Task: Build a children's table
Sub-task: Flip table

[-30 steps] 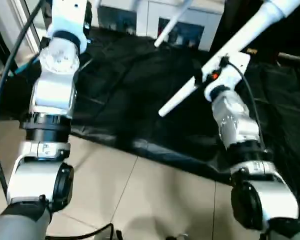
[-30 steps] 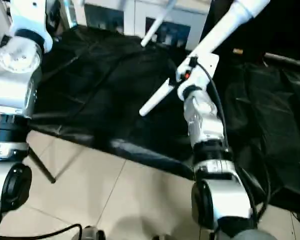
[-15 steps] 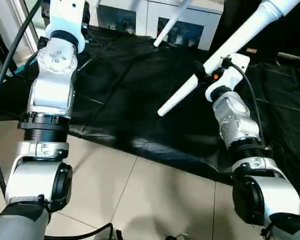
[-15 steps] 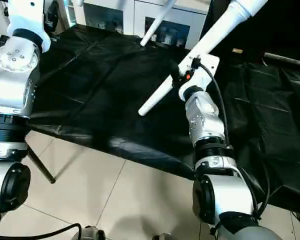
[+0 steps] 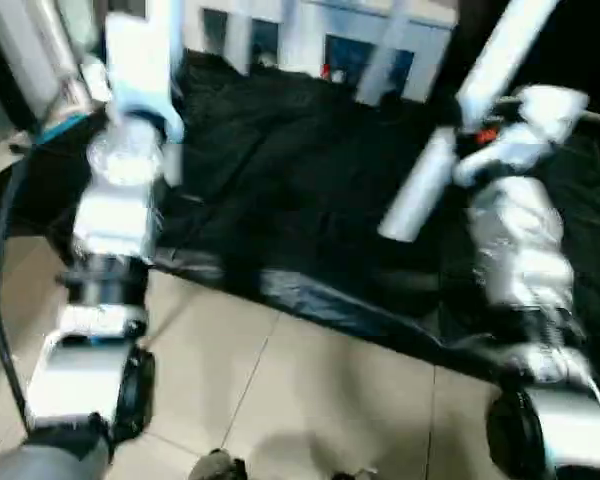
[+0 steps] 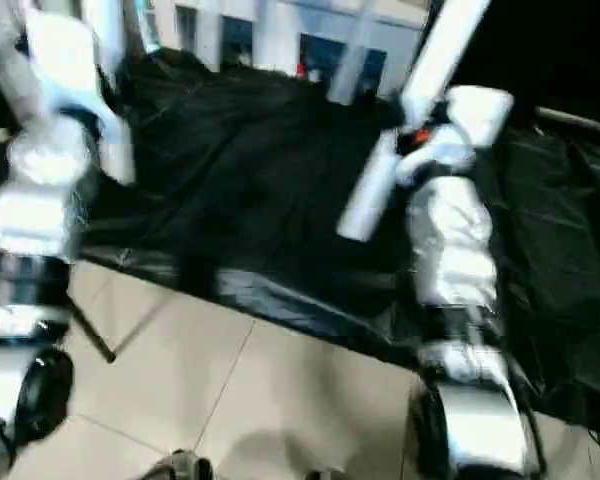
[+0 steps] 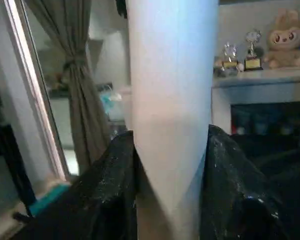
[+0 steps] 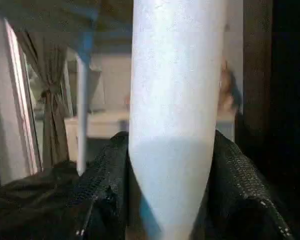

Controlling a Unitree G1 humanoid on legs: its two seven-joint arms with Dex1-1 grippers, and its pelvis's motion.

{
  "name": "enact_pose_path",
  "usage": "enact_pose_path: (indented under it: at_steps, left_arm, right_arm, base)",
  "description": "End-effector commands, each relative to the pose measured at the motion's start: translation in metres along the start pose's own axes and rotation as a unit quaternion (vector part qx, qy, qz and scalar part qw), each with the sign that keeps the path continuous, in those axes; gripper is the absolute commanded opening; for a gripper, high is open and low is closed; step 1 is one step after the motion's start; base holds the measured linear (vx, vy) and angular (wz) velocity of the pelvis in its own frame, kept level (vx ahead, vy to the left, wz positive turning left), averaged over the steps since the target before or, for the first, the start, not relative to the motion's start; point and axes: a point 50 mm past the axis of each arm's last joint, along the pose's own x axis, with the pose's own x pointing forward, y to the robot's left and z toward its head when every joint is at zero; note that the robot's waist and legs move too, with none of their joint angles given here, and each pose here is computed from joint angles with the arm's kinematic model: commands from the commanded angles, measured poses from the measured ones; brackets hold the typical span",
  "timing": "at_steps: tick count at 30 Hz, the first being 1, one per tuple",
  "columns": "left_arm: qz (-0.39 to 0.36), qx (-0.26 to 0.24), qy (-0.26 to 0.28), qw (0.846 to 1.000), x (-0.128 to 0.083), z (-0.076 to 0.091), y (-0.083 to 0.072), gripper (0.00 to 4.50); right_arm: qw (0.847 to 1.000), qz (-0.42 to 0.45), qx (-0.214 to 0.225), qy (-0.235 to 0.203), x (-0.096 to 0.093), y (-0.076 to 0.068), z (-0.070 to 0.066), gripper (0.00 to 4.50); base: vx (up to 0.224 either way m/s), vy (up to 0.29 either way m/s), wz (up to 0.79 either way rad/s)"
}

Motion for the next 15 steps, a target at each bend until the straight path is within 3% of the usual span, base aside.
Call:
enact_pose_path:
  at_steps: [1,4,8,15]
  left_arm:
    - [-0.017,0.015,-0.014,1.0,0.001,0.003,-0.006,1.67]
    - [-0.029,0.013,0.005,0.999,-0.001,-0.011,-0.013,1.66]
    - [-0.051,0.012,0.032,0.998,-0.004,-0.034,-0.028,1.66]
    - [-0.073,0.04,0.066,0.994,-0.01,-0.061,-0.037,1.66]
  right_arm:
    - [0.999,-0.007,-0.025,-0.041,-0.001,-0.003,0.022,1.65]
    - [0.999,-0.006,-0.037,-0.038,-0.011,0.002,0.022,1.62]
    - [0.998,0.008,-0.062,-0.008,-0.033,0.015,0.003,1.61]
    - [0.996,0.011,-0.088,0.021,-0.049,0.027,-0.019,1.61]
  base:
    - [0.0,0.0,0.0]
    - [0.0,0.0,0.0]
    - [0.0,0.0,0.0]
    - [0.0,0.0,0.0]
